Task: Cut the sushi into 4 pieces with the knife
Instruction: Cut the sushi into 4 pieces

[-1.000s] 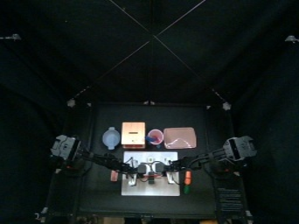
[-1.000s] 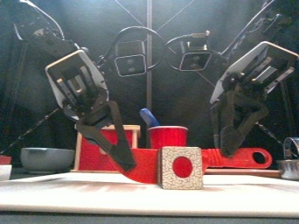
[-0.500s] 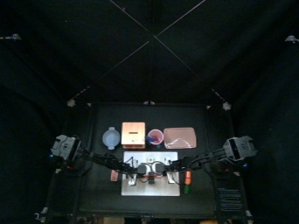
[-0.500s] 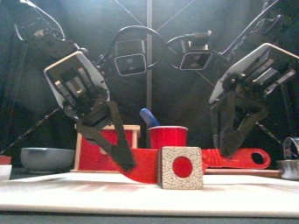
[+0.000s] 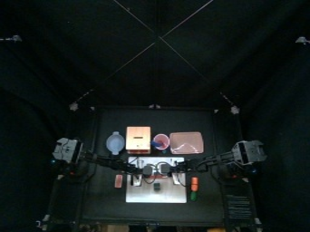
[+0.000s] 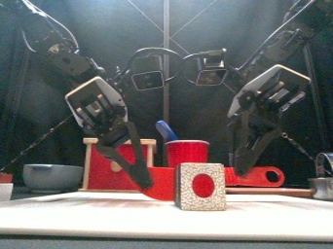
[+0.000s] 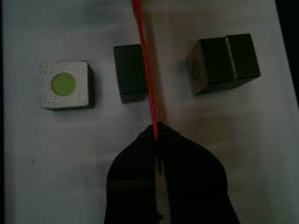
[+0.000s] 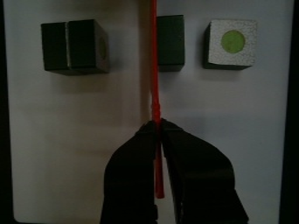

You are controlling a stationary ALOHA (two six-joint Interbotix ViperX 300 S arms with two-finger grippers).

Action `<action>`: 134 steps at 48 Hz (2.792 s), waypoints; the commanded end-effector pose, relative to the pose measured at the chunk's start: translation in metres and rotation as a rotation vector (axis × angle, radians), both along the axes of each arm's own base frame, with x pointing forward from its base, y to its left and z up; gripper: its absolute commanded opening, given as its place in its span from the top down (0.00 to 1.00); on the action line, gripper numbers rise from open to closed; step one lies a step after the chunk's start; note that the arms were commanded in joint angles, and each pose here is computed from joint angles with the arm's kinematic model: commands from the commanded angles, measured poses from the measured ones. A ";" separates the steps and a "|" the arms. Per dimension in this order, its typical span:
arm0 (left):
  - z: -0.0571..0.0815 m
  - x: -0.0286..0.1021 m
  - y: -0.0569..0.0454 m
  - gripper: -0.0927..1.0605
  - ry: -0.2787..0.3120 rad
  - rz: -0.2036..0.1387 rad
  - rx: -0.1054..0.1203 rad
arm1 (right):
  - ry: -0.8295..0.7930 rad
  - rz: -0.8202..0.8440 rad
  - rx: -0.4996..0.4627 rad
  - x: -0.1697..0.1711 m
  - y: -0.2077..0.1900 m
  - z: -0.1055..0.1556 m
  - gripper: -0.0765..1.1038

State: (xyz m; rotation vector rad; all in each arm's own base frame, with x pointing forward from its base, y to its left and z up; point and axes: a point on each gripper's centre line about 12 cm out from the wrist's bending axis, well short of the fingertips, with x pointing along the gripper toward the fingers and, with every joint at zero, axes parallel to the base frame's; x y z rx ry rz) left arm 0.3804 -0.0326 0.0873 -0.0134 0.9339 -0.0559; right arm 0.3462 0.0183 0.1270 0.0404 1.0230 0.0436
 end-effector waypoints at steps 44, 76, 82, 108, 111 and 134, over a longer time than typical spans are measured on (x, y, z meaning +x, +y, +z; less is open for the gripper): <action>0.060 0.007 -0.057 0.66 -0.119 -0.094 -0.072 | -0.138 0.051 0.124 -0.005 0.050 0.055 0.67; 0.043 0.005 -0.068 0.66 -0.070 -0.092 -0.091 | -0.097 0.060 0.112 -0.003 0.053 0.040 0.67; 0.041 0.004 -0.067 0.66 -0.066 -0.091 -0.091 | -0.102 0.061 0.112 -0.003 0.053 0.041 0.67; 0.034 0.003 -0.071 0.66 -0.044 -0.074 -0.114 | -0.094 0.060 0.114 -0.002 0.054 0.038 0.67; 0.034 0.004 -0.071 0.66 -0.044 -0.072 -0.114 | -0.093 0.061 0.115 -0.002 0.054 0.038 0.67; 0.018 0.003 -0.069 0.66 -0.004 -0.067 -0.105 | -0.059 0.058 0.109 -0.001 0.054 0.024 0.67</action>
